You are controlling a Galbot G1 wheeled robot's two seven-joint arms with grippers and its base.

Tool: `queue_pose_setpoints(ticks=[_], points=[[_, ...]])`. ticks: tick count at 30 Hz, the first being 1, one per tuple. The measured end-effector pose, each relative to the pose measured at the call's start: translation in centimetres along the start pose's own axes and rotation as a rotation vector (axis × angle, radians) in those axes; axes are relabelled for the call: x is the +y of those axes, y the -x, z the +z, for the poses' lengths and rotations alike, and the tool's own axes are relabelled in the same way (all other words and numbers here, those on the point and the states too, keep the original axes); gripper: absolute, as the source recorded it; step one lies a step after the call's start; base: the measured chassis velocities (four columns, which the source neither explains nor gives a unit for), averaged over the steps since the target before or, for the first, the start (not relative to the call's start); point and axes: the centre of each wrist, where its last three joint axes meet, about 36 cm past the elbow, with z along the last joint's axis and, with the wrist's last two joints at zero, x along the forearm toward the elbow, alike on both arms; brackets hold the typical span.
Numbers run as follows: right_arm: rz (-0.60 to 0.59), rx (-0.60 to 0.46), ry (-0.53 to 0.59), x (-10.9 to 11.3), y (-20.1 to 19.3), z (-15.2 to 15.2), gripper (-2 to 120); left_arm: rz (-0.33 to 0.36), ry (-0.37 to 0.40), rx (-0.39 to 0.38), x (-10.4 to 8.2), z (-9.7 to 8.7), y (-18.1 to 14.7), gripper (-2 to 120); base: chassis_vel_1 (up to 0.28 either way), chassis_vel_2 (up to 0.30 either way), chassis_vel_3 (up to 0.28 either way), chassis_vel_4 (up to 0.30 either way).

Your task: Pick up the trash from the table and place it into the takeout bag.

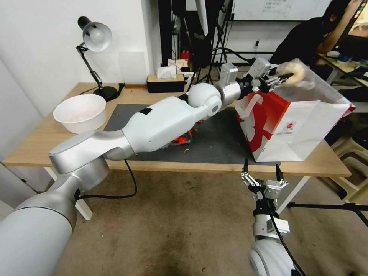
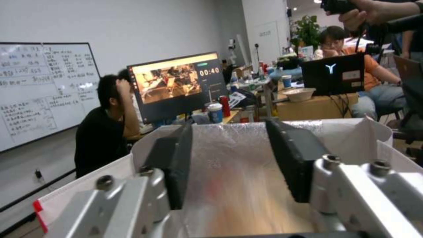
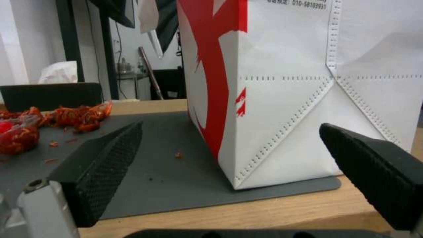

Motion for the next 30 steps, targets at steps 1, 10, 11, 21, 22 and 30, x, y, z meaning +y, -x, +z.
queue_pose_setpoints(ticks=[1,10,11,21,22,30], points=[[0.0,-0.001,0.001,0.0,0.1,0.0,100,0.0,0.003,0.002,0.1,-0.1,-0.1,51,0.0,0.0,0.0,0.0],[0.001,-0.007,0.001,-0.1,0.1,-0.3,100,-0.043,0.0,-0.031,1.2,-1.2,-1.3,93,0.0,0.0,0.0,0.0],[0.0,-0.008,0.001,-0.1,0.1,-0.4,100,-0.058,0.001,-0.034,1.8,-1.3,-1.9,97,0.0,0.0,0.0,0.0],[-0.004,-0.008,0.002,0.0,0.2,-0.7,100,-0.233,-0.019,-0.021,5.9,0.4,-12.7,100,0.0,0.0,0.0,0.0],[-0.006,-0.008,0.002,0.1,0.2,-0.7,100,-0.253,-0.025,-0.017,6.0,0.9,-14.0,100,0.0,0.0,0.0,0.0],[-0.008,-0.008,0.003,0.2,0.1,-0.9,100,-0.359,-0.055,-0.001,5.6,3.8,-20.0,100,0.0,0.0,0.0,0.0]])
